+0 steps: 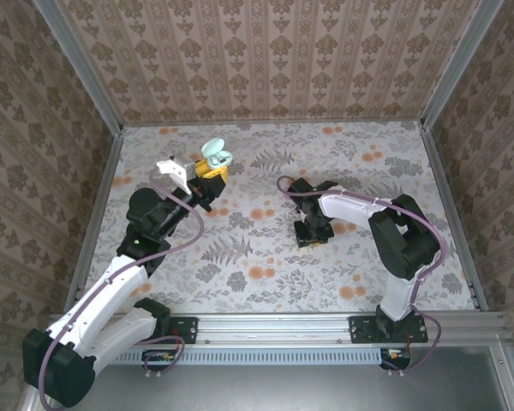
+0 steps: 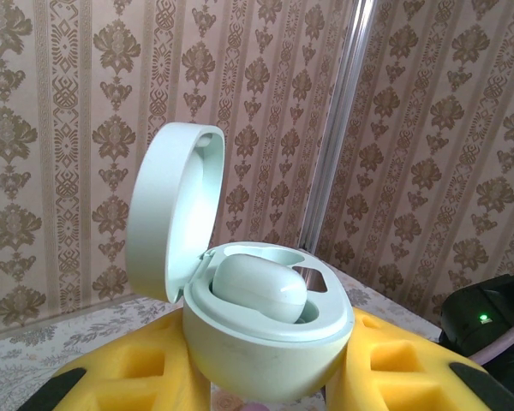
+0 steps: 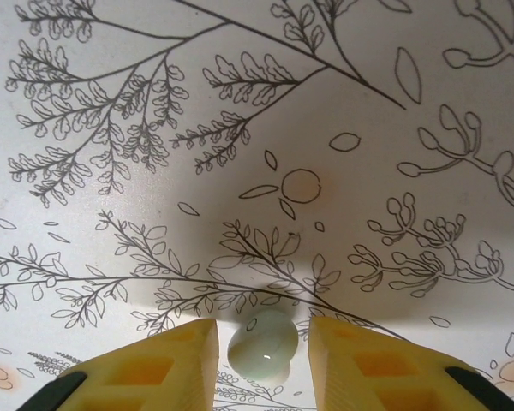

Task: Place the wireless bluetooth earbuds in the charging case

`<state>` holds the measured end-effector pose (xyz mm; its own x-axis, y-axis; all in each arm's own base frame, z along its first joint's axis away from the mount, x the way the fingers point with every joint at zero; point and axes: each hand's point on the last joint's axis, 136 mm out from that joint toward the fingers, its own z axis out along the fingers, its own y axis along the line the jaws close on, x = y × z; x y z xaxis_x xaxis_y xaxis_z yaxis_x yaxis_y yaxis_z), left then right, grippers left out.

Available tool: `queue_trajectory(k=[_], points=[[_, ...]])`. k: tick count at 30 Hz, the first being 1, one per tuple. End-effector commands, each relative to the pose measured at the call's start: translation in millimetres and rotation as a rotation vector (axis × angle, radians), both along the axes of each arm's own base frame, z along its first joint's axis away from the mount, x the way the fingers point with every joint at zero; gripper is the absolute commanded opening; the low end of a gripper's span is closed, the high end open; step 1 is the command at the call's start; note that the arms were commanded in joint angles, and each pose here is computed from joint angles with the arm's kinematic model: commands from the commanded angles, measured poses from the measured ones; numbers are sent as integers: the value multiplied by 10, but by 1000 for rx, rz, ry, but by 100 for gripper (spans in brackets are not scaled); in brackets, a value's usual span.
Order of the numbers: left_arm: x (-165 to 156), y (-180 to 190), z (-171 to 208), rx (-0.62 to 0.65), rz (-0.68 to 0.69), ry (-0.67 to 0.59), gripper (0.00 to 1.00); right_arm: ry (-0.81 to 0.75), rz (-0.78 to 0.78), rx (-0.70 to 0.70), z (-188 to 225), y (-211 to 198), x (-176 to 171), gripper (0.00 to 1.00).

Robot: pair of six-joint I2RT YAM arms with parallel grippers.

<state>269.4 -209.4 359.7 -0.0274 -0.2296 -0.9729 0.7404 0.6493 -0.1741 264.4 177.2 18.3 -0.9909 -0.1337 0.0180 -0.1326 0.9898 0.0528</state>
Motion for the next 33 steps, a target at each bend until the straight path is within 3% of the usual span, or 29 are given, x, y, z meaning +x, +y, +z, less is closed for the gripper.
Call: queue_trajectory(k=[1,11,18,23,28,33], points=[[-72,35,201,-30,1,-55,30,17,-26,-27,-24,-7,-1,34],[-57,24,177,-31,-2,-46,30,5,-3,-33,-37,9,25,27],[-19,-52,89,-25,-27,-17,30,-88,30,92,325,118,114,26],[22,-189,-1,-16,-66,5,30,-224,53,336,953,270,219,26],[-2,-450,-124,20,-163,16,30,-411,93,594,1923,325,284,26],[-64,-699,-195,47,-297,21,30,-546,192,766,2741,391,186,26]])
